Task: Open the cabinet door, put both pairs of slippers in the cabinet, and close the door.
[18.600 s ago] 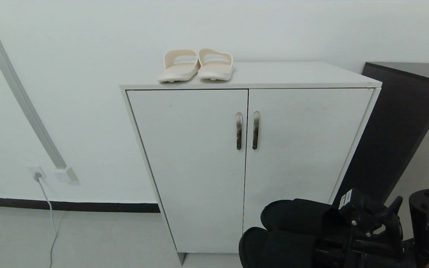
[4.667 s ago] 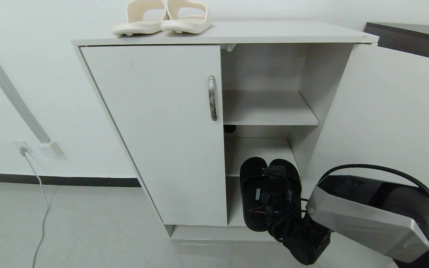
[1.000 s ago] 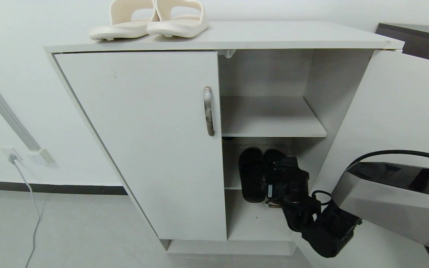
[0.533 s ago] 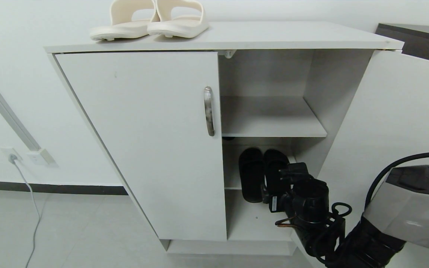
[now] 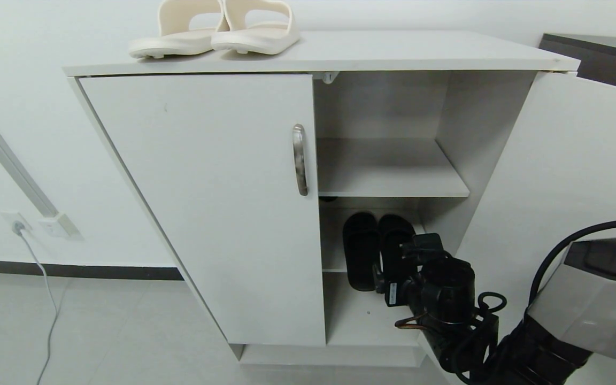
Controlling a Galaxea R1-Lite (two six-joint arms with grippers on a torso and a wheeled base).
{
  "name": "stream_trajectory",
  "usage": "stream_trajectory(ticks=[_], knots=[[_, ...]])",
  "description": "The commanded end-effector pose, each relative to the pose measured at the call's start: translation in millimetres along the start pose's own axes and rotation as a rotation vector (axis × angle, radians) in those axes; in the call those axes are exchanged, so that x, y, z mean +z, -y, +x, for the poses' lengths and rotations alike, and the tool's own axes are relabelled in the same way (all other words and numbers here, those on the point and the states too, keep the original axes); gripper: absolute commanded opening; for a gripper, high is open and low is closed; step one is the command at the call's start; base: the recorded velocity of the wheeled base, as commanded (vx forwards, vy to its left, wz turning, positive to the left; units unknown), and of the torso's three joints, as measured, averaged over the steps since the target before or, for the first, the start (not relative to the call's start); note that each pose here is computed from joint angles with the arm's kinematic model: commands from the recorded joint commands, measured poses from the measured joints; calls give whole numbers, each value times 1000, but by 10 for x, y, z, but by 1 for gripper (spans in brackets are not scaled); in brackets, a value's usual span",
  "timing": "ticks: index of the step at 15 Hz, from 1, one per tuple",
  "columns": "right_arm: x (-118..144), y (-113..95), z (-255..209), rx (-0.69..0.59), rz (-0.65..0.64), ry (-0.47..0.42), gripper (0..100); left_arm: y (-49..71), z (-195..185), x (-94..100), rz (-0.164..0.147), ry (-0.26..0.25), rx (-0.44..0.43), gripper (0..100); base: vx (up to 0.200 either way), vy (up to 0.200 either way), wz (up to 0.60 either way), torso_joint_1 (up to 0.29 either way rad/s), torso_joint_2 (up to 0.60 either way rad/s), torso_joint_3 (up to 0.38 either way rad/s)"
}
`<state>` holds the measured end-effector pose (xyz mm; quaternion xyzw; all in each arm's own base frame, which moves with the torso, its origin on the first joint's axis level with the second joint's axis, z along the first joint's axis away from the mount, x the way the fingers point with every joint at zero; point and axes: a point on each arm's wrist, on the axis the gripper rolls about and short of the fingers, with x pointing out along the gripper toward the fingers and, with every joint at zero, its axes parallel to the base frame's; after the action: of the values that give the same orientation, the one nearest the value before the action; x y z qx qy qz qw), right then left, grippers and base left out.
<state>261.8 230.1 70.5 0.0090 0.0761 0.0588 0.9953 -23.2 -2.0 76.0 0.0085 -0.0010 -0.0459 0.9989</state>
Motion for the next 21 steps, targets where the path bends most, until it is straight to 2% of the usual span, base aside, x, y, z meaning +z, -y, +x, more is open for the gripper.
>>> stream_trajectory(ticks=[1,8,21], knots=[[-14,4,-13,1,-4,-5,100,0,1,0,0,-1,0,0,-200,0,0,2,2,7],[-25,-5,-44,10,-4,1,100,0,1,0,-2,-1,0,0,-200,0,0,2,3,0],[-81,0,-47,8,-11,-7,100,0,1,0,0,-1,0,0,0,0,0,0,0,0]])
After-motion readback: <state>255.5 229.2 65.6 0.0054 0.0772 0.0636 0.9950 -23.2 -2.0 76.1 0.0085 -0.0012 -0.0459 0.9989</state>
